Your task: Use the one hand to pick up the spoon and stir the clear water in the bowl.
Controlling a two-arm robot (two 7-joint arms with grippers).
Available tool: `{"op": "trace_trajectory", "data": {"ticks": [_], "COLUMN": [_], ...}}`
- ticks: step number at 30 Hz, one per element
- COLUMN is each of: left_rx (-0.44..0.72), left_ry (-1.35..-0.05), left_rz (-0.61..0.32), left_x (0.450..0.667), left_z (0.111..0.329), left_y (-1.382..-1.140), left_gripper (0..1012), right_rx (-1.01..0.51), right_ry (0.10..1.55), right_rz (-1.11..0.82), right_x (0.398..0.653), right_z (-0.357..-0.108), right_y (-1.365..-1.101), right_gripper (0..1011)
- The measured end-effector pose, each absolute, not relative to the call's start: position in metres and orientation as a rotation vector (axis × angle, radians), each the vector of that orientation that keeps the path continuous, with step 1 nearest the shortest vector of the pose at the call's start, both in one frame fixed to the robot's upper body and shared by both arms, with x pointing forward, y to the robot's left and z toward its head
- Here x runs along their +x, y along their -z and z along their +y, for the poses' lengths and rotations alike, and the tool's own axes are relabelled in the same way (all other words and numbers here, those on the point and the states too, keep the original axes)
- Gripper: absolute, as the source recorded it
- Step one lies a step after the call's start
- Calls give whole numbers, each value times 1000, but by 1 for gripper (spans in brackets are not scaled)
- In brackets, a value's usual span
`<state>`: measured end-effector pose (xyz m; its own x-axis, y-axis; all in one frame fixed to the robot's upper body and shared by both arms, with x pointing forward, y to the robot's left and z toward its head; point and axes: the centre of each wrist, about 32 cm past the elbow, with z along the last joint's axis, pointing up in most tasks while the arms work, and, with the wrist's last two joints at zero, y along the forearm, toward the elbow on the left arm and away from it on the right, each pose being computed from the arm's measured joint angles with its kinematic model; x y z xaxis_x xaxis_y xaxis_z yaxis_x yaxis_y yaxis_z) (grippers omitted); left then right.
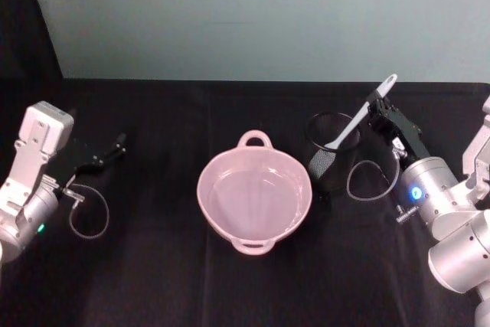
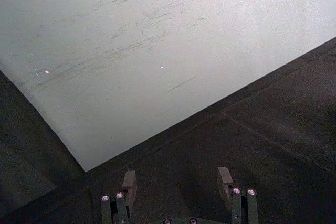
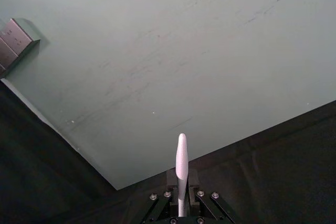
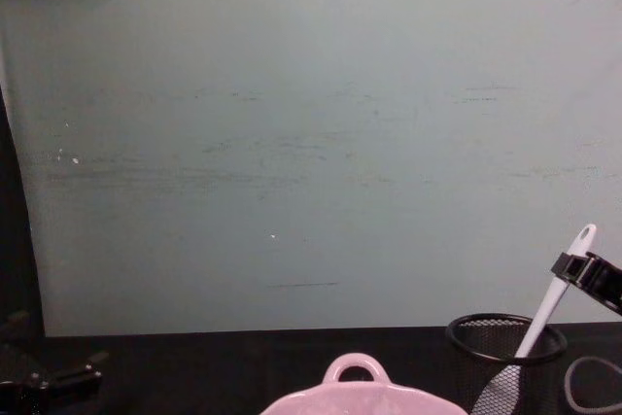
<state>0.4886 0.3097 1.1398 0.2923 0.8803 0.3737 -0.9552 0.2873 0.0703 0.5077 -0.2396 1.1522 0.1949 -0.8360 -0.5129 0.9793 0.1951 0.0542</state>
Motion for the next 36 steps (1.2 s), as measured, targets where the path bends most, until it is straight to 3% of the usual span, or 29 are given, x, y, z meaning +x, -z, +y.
{"op": "trace_trajectory", "data": {"ticks": [8, 29, 36], "left_rx": [304, 304, 304], "left_ry": [-1248, -1248, -1248], "left_rz": [-285, -285, -285], "left_x": [489, 489, 489], "left_z": [310, 310, 310], "left_y": [-1140, -1140, -1140], "left_gripper": [1011, 1011, 1011], "right_rx": [415, 419, 400], "right_ry": [1324, 1323, 1322], "right_rz": [415, 418, 364], "right_x": [508, 508, 505], "right_z": [-240, -240, -241], "right_y": [-1152, -1153, -1155], "right_gripper": [153, 842, 1000]}}
